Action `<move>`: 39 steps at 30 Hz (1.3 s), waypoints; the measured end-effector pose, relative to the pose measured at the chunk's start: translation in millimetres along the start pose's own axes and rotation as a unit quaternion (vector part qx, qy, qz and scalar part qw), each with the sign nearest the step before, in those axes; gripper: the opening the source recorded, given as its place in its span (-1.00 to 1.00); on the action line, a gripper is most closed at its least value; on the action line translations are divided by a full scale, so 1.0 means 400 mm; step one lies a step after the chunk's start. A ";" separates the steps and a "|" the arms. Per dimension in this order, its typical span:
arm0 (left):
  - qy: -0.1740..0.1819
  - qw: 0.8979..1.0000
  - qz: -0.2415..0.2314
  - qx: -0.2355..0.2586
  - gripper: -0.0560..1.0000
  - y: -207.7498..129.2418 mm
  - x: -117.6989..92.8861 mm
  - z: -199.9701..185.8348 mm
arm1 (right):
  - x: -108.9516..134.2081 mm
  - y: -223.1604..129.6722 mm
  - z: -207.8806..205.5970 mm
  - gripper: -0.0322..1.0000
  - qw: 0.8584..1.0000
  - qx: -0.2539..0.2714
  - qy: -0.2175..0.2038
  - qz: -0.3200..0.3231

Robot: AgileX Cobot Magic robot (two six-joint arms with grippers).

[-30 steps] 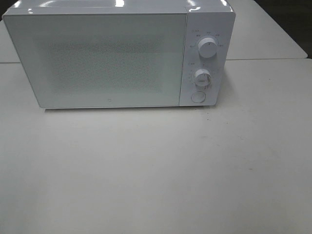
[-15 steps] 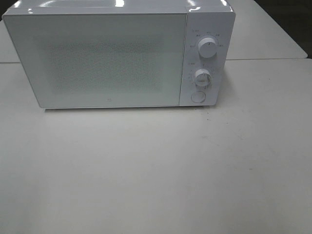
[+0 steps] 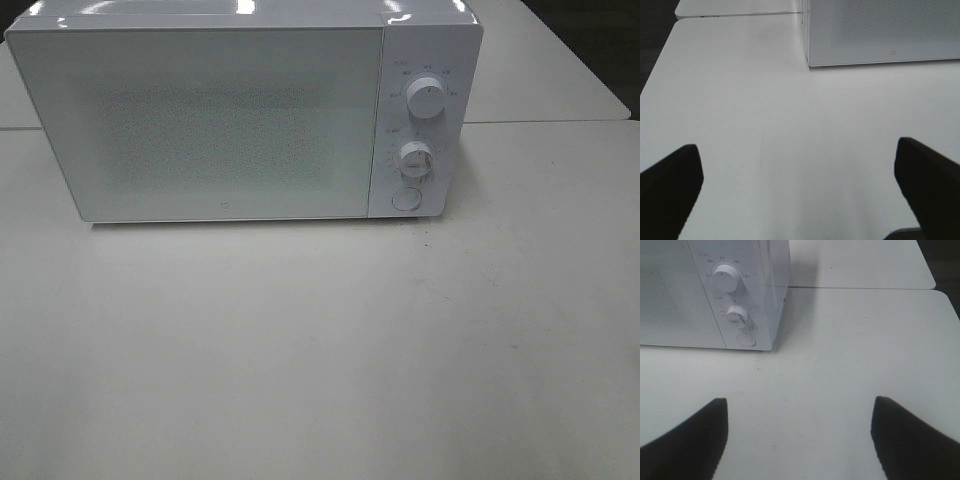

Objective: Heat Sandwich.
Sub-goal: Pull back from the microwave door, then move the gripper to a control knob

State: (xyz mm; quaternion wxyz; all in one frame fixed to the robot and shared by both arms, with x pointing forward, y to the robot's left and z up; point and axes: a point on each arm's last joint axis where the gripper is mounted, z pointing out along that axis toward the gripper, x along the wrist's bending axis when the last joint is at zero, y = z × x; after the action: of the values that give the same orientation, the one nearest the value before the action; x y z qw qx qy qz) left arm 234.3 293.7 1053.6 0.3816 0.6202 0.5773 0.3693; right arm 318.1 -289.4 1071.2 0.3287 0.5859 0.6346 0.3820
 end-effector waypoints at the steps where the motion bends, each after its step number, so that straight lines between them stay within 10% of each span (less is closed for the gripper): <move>1: 0.000 1.000 0.000 0.000 0.98 0.000 0.000 0.000 | 0.000 0.004 0.011 0.54 1.000 0.001 0.000 0.000; 39: 0.000 1.000 0.000 0.000 0.98 0.000 0.000 0.000 | 0.020 0.062 0.407 0.54 0.998 -0.058 0.011 -0.019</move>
State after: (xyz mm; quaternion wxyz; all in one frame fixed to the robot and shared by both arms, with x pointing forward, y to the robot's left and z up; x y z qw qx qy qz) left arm 234.3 293.7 1053.6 0.3816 0.6202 0.5773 0.3693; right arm 470.5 -264.6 1013.0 0.3621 0.5493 0.6261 0.4184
